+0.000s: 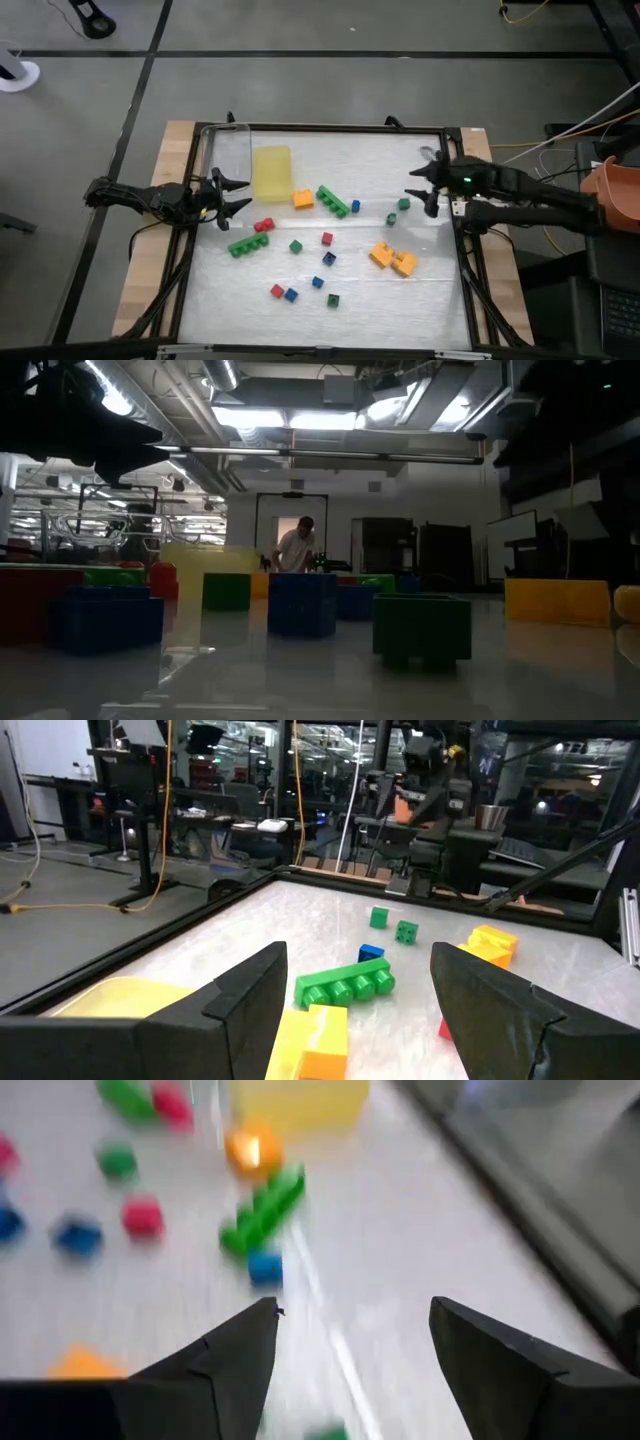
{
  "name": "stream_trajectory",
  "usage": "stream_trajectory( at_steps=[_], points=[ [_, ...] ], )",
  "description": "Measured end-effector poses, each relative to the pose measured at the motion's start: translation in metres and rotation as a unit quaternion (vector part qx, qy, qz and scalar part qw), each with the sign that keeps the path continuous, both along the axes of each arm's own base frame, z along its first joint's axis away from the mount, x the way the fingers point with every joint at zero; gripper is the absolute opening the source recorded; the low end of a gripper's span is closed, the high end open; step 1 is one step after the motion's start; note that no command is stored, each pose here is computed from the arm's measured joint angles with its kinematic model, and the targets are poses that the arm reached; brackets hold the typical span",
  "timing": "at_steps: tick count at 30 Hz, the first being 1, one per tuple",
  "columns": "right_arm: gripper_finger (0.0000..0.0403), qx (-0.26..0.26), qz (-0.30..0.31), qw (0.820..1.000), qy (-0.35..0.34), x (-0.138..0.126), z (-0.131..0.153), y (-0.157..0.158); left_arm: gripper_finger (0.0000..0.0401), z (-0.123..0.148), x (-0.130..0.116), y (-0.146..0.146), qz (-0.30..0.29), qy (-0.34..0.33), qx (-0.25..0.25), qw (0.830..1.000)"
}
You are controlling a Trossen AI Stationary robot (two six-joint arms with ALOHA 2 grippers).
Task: Sort blocks by size
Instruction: Put the small green game piece into the yellow bin
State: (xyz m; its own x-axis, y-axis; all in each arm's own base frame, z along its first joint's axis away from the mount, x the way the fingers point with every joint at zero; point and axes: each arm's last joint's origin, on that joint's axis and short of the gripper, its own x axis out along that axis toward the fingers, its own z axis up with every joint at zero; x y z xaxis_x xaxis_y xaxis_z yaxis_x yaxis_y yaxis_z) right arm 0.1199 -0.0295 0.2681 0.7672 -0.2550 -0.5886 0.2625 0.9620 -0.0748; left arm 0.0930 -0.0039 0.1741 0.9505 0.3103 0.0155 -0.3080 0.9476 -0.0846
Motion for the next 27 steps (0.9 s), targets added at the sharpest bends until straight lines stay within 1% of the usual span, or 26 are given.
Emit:
stream_trajectory(
  at_steps=[2, 5, 8, 12, 16, 20, 23, 27],
  points=[
    [0.0262, 0.013, 0.002, 0.998, 0.066, 0.013, -0.001, -0.003, 0.0235, 0.000, 0.000, 0.000, 0.000, 0.000, 0.000, 1.000],
    [0.0262, 0.030, 0.010, 0.985, 0.172, 0.033, -0.012, -0.007, 0.0235, 0.000, 0.000, 0.000, 0.000, 0.000, -0.001, 1.000],
    [0.0262, 0.035, 0.028, 0.966, 0.256, 0.051, -0.029, -0.012, 0.0235, 0.000, 0.000, 0.000, 0.000, 0.000, -0.001, 1.000],
    [0.0262, 0.045, 0.043, 0.940, 0.335, 0.072, -0.056, -0.016, 0.0235, 0.000, 0.000, 0.000, 0.000, 0.000, -0.001, 1.000],
    [0.0262, 0.047, 0.058, 0.915, 0.397, 0.083, -0.079, -0.019, 0.0235, 0.000, 0.000, 0.000, 0.000, 0.000, -0.001, 1.000],
    [0.0262, 0.053, 0.066, 0.897, 0.434, 0.090, -0.095, -0.021, 0.0235, 0.000, 0.000, 0.000, 0.000, 0.000, -0.001, 1.000],
    [0.0262, 0.047, 0.074, 0.888, 0.451, 0.092, -0.102, -0.022, 0.0235, 0.000, 0.000, 0.000, 0.000, 0.000, -0.001, 1.000],
    [0.0259, 0.044, 0.085, 0.887, 0.451, 0.097, -0.108, -0.023, 0.0235, 0.000, 0.000, 0.000, 0.000, 0.000, -0.001, 1.000]
  ],
)
